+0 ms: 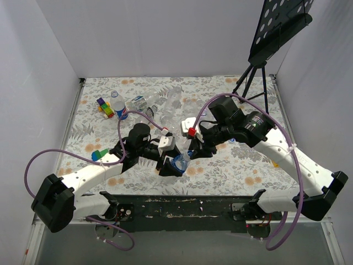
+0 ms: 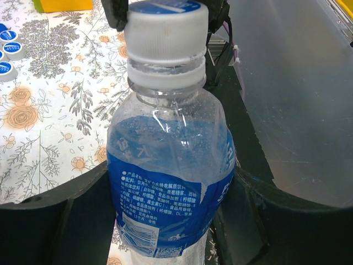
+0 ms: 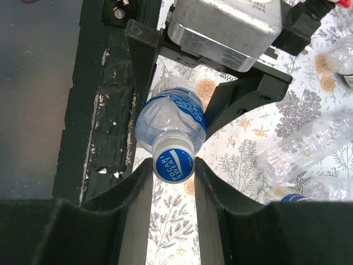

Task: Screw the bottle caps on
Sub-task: Screw the bottle cap onto the plastic bottle.

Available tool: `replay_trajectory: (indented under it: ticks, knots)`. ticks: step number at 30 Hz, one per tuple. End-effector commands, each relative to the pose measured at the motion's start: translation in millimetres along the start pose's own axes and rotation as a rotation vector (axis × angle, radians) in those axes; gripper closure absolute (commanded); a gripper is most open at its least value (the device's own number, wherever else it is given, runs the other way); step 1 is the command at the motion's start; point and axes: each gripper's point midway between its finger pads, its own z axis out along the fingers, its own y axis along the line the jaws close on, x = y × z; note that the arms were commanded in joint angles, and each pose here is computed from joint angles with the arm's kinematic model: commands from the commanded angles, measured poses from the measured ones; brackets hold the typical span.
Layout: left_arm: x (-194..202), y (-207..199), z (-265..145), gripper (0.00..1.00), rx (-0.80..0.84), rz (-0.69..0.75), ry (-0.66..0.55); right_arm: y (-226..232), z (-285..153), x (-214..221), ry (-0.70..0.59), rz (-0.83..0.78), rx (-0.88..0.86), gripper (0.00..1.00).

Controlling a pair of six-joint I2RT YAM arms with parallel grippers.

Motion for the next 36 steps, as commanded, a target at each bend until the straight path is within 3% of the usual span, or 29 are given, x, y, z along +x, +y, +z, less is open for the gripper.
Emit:
replay_trajectory:
  ticks: [1, 5, 7, 11, 14, 19, 24, 27, 32, 36]
  knots:
    - [-22, 0, -5, 1.0, -0.022, 0.09, -0.04, 0, 8, 4, 0.012, 0.048, -0.018, 0.71]
    - [-24, 24, -11, 1.0, -0.19, 0.131, -0.038, -10, 14, 5, 0.024, 0.174, 0.039, 0.79]
    - [-25, 43, -16, 1.0, -0.331, 0.153, -0.039, -22, 17, 9, 0.036, 0.318, 0.118, 0.86]
    - [-16, 80, -33, 1.0, -0.648, 0.209, 0.015, -49, 29, 23, 0.056, 0.649, 0.304, 0.9]
    - [-11, 94, -47, 1.0, -0.834, 0.25, 0.06, -53, 41, 35, 0.066, 0.829, 0.347, 0.95]
    - [-15, 102, -67, 1.0, -1.02, 0.305, 0.07, -64, 41, 36, 0.02, 0.877, 0.42, 0.98]
    - [-14, 89, -51, 1.0, -0.896, 0.299, 0.082, -66, 16, 2, -0.063, 0.74, 0.424, 0.6]
    - [-8, 63, -24, 1.0, -0.667, 0.296, 0.094, -62, -4, -18, -0.095, 0.596, 0.415, 0.39]
    - [-7, 24, 0, 1.0, -0.371, 0.244, 0.073, -47, -26, -32, -0.097, 0.381, 0.372, 0.29]
    - [-13, 1, 6, 1.0, -0.193, 0.193, 0.032, -24, -25, -30, -0.083, 0.227, 0.25, 0.28]
